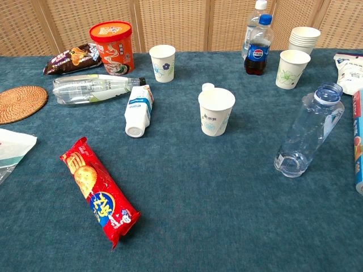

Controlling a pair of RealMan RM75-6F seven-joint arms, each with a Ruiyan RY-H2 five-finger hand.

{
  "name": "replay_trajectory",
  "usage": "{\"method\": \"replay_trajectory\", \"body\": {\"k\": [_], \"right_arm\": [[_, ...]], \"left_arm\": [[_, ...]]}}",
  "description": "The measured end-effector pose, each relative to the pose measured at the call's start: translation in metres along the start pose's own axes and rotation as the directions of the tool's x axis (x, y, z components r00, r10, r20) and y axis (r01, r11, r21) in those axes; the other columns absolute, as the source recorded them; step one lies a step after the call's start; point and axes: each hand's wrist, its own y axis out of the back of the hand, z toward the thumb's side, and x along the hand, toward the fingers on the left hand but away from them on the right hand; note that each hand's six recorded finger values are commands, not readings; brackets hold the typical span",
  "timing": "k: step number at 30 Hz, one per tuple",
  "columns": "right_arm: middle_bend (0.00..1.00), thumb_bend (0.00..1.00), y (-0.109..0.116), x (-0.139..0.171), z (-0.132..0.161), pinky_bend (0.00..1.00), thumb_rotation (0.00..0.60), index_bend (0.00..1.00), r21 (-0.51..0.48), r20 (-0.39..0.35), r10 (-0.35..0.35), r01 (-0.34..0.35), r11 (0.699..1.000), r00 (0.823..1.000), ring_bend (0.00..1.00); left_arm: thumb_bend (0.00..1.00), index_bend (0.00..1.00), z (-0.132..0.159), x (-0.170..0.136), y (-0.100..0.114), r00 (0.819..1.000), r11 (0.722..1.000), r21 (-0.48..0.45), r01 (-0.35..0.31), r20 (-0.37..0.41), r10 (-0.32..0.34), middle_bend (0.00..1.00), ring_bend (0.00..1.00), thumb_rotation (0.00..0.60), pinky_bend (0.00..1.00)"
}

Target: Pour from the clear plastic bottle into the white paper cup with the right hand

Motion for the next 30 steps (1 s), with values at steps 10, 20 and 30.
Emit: {"method": "replay_trajectory", "body": {"k": [10,20,30], "right_arm": [[0.03,0.27,-0.008,-0.005,0.002,0.0,0.6,0.0,-0.104,-0.015,0.043,-0.045,0.994,0.999,0.0],[0.0,0.27,-0.026,-0.008,0.01,0.0,0.6,0.0,-0.334,-0.075,0.117,-0.136,0.933,0.99,0.0],[0.0,0.26,-0.044,-0.02,0.021,0.0,0.6,0.0,-0.545,-0.168,0.157,-0.224,0.808,0.973,0.0]], "left_arm": [[0.38,0.1,0.005,0.002,0.005,1.0,1.0,0.006,-0.005,0.013,0.005,0.04,0.0,0.376,0.0],[0.38,0.1,0.016,0.01,0.018,0.998,1.0,-0.014,-0.01,0.068,0.011,0.04,0.0,0.377,0.0],[0.38,0.1,0.027,0.015,0.021,0.995,1.0,-0.011,-0.026,0.1,0.027,0.04,0.0,0.377,0.0]]}}
